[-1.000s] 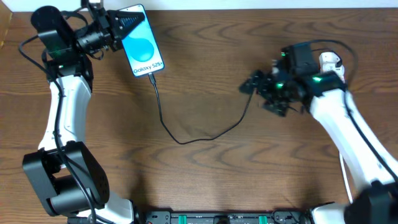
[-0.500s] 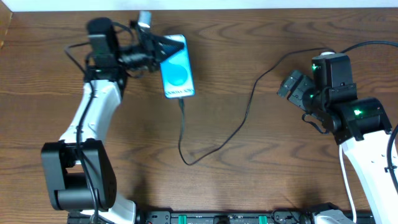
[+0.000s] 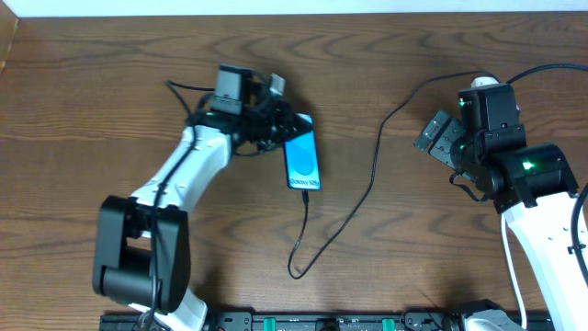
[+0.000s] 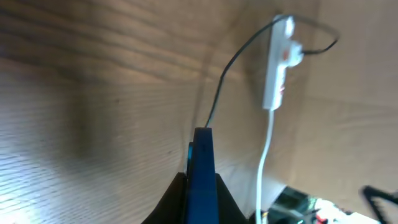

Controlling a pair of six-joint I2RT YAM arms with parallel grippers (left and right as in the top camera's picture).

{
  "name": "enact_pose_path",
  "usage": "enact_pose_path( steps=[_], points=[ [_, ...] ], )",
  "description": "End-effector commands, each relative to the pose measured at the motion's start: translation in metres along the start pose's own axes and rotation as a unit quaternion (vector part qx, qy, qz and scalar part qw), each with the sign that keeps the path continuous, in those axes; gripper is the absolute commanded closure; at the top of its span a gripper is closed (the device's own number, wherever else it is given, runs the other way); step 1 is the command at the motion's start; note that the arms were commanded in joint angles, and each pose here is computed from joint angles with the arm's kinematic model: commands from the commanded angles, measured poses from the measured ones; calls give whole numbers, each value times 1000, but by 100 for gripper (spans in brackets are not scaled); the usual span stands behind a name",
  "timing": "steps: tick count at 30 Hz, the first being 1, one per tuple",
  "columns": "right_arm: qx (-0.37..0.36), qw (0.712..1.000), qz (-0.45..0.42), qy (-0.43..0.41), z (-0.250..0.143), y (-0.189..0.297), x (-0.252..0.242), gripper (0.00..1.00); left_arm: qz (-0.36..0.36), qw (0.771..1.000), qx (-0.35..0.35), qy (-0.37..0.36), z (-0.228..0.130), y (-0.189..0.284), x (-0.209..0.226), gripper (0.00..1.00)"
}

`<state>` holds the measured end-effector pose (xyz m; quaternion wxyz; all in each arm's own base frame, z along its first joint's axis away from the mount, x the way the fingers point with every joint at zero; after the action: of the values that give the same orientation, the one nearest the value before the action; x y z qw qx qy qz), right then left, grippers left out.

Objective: Plug charger to phone and switch on socket
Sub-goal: 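Lower the phone with the left gripper toward the table center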

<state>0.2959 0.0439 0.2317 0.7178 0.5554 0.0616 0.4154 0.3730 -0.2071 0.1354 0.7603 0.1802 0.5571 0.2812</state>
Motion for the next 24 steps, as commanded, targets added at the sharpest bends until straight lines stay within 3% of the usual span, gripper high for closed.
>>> enact_pose_path(
  steps=[1,8,24],
  points=[
    [-12,1000,-6,5,5,2,-2,1,22,999,23,-31,-12,-24,-1,93],
    [-8,1000,-12,6,3,2,-5,1,60,996,57,-36,-34,-56,10,92],
    [-7,1000,-15,7,2,0,-5,1,87,995,39,-36,-31,-83,23,93]
  ],
)
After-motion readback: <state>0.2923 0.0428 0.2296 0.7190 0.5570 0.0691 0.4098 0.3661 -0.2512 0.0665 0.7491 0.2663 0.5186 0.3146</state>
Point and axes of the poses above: each gripper's point midway between its finger pads, its own y axis back along the fingers, its own x axis along the line the jaws close on, z = x × y, the point moved 2 cm from there along y, back along the fingers, and after that the axes turned 15 degrees about -y, right-handed, at the moved point
